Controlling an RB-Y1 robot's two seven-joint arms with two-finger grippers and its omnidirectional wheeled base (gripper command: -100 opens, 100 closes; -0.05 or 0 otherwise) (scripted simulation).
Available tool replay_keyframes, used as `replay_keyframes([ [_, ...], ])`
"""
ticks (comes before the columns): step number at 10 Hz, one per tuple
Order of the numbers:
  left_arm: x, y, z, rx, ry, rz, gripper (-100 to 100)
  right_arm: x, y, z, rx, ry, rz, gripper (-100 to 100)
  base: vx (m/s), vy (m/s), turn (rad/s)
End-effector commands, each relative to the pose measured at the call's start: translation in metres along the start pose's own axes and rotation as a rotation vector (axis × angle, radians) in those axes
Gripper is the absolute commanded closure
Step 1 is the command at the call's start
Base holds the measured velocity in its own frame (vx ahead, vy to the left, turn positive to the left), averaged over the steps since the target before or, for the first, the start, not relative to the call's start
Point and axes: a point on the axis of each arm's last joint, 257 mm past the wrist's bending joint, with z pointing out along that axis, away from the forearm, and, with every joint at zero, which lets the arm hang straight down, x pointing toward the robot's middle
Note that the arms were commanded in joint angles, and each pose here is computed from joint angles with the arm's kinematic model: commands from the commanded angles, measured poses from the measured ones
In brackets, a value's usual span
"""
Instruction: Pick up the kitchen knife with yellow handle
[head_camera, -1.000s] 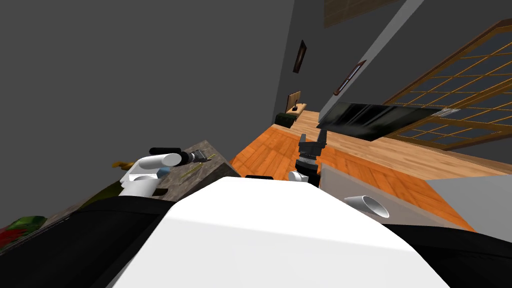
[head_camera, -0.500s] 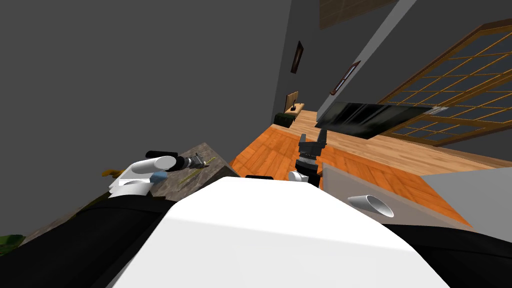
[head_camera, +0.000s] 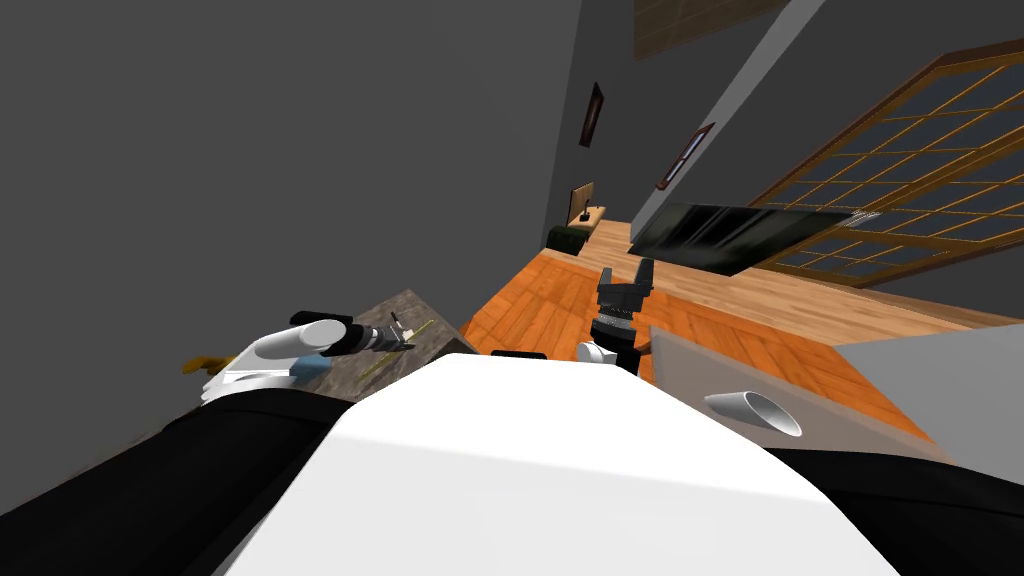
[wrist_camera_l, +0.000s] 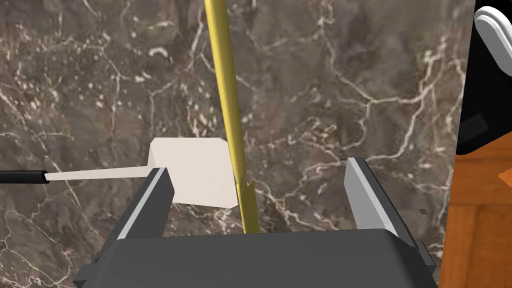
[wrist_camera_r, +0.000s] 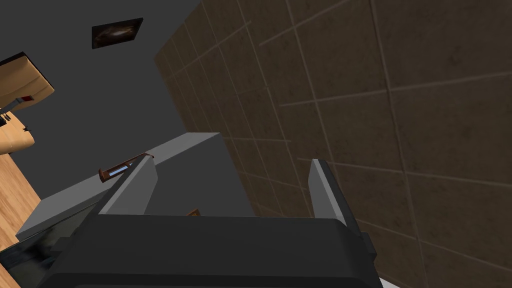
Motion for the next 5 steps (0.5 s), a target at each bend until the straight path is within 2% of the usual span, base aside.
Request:
replay_keyframes([
  [1,-0.019,0.017,0.002,-0.067,-0.034,-0.046,-100,0.000,0.000,0.000,0.000,0.000,0.000,0,0.049,0.113,-0.064],
  [3,-0.036,0.034,0.001,-0.129,-0.063,-0.090,-100,0.000,0.000,0.000,0.000,0.000,0.000,0,0.050,0.092,-0.061],
  [4,-0.028,0.027,0.000,-0.104,-0.051,-0.072,-100,0.000,0.000,0.000,0.000,0.000,0.000,0,0.024,0.038,-0.015],
  [5,-0.029,0.028,0.000,-0.110,-0.054,-0.076,0,0.000,0.000,0.000,0.000,0.000,0.000,0,0.004,0.008,0.001],
])
